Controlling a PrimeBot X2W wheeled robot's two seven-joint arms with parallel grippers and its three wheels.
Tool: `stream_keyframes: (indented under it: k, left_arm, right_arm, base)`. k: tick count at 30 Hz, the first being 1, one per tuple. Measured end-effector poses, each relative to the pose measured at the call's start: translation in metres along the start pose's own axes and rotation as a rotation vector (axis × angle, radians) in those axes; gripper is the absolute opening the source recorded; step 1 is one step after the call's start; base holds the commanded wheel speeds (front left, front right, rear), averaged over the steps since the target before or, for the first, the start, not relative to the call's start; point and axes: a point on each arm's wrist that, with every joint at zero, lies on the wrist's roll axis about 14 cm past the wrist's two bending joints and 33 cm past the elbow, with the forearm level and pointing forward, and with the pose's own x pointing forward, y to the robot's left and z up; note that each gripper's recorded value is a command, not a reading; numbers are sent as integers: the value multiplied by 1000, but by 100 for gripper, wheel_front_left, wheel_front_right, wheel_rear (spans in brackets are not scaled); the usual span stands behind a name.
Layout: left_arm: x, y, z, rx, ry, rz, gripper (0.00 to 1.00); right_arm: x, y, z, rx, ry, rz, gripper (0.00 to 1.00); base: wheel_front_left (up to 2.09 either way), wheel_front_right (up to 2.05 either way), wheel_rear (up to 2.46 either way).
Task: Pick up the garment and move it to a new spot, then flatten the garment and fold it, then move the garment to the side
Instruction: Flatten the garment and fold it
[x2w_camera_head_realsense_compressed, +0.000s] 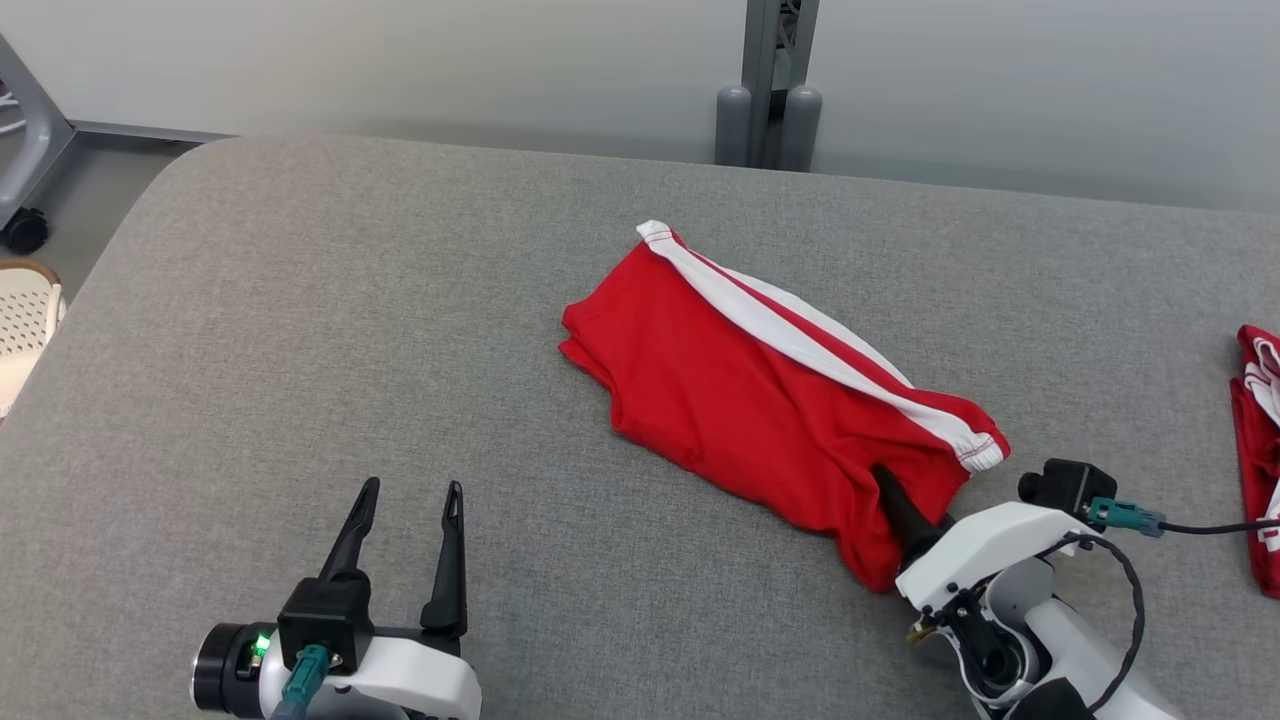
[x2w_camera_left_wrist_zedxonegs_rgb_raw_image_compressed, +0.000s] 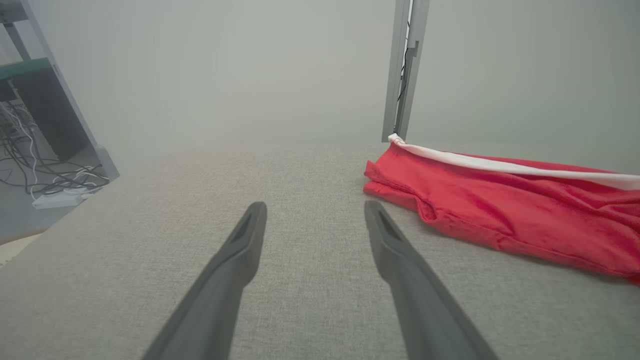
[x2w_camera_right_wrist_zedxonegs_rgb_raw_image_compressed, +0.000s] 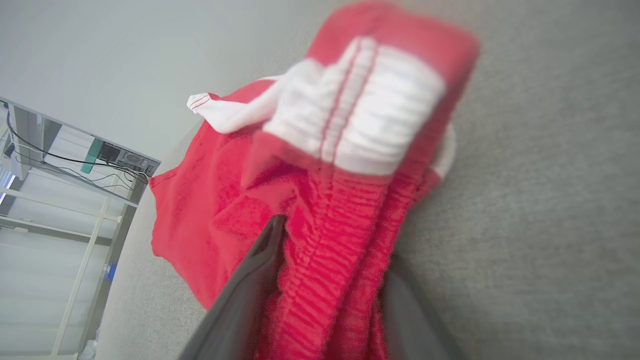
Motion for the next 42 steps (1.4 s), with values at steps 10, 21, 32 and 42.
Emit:
stream_keyframes:
  k: [10,21,32,42]
  left_arm:
    - [2,-10,4,-3,-15,-31,100]
    - [2,-29,9,-20,-28,-91,100]
    - [0,-26,-5,-21,17,-82,100]
    - [-4,-8,-18,-21,61,-12,100]
  right_arm:
    - [-16,-3,2,-12,-8,7,0]
    - [-48,-45,32,-102,-16,-70,0]
    - [-33,-76,106,-344,62,-173,0]
    - [-11,-109,159,-504,83,-320,0]
  base:
    - [0,0,0]
    - [0,0,0]
    - [0,0,0]
    - [0,0,0]
